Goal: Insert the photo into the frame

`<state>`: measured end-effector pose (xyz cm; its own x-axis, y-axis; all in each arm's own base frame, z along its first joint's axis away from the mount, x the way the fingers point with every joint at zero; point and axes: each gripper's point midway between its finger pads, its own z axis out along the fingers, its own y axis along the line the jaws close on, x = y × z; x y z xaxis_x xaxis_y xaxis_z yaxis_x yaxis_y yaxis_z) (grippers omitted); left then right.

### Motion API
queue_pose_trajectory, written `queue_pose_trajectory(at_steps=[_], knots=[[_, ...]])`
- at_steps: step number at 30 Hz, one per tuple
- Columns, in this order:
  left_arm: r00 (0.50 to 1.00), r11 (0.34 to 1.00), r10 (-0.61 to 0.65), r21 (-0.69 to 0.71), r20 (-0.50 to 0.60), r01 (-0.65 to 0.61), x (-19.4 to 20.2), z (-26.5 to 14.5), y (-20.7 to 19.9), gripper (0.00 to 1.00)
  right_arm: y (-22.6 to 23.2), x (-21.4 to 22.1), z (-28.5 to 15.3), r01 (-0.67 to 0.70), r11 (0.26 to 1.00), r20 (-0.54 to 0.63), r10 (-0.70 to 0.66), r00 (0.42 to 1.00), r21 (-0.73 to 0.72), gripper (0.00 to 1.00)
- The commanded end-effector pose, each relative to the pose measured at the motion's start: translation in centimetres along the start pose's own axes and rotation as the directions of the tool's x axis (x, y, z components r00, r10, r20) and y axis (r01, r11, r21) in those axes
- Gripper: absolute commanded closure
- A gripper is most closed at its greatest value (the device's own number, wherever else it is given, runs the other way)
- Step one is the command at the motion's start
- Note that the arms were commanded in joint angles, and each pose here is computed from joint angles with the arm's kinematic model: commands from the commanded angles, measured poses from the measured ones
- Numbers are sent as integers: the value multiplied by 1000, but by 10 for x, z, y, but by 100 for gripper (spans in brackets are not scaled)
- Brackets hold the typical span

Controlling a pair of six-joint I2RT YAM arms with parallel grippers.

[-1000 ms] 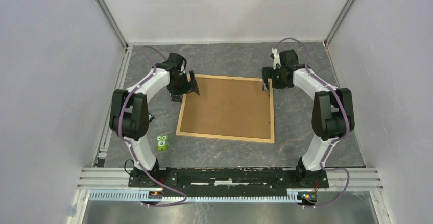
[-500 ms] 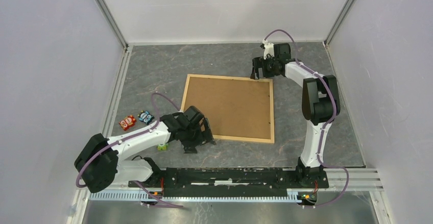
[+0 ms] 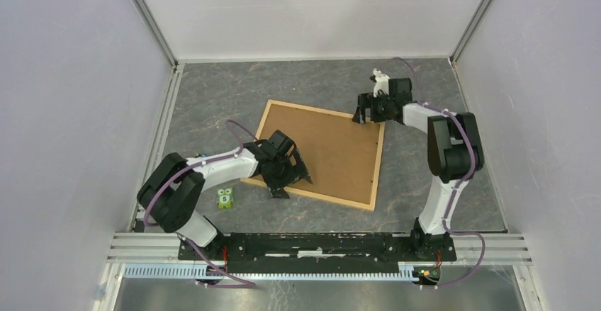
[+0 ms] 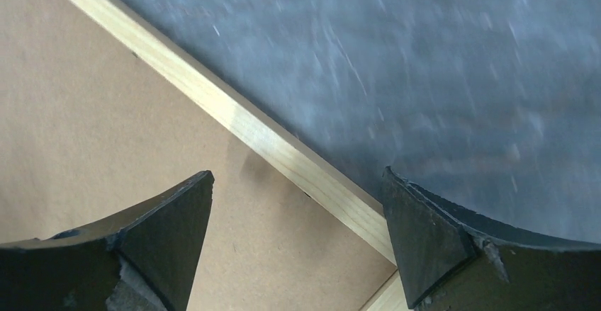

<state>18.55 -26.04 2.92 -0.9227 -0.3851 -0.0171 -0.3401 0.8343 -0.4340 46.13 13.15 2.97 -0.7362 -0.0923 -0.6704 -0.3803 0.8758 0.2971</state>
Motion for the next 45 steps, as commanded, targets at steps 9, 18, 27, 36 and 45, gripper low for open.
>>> queue_pose_trajectory(at_steps=[9, 18, 27, 36, 45], knots=[[979, 981, 193, -47, 69, -190, -127, -8, -12, 0, 54, 156, -91, -269, 963, -105, 265, 959, -24, 8], [951, 951, 301, -102, 69, -293, -177, -14, -22, 0, 81, 187, -131, -272, 961, -58, 269, 961, -47, 8], [924, 918, 367, -200, 105, -342, -150, -63, 21, 4, 22, 150, -166, -115, 942, -75, 146, 987, 315, 10], [925, 916, 377, -130, -34, -379, -126, -38, 27, 11, 36, 143, -140, -143, 973, -117, 165, 979, 181, 30], [922, 913, 381, -134, -59, -386, -130, -23, 30, 4, 88, 161, -133, -256, 965, -142, 246, 959, -58, 48]])
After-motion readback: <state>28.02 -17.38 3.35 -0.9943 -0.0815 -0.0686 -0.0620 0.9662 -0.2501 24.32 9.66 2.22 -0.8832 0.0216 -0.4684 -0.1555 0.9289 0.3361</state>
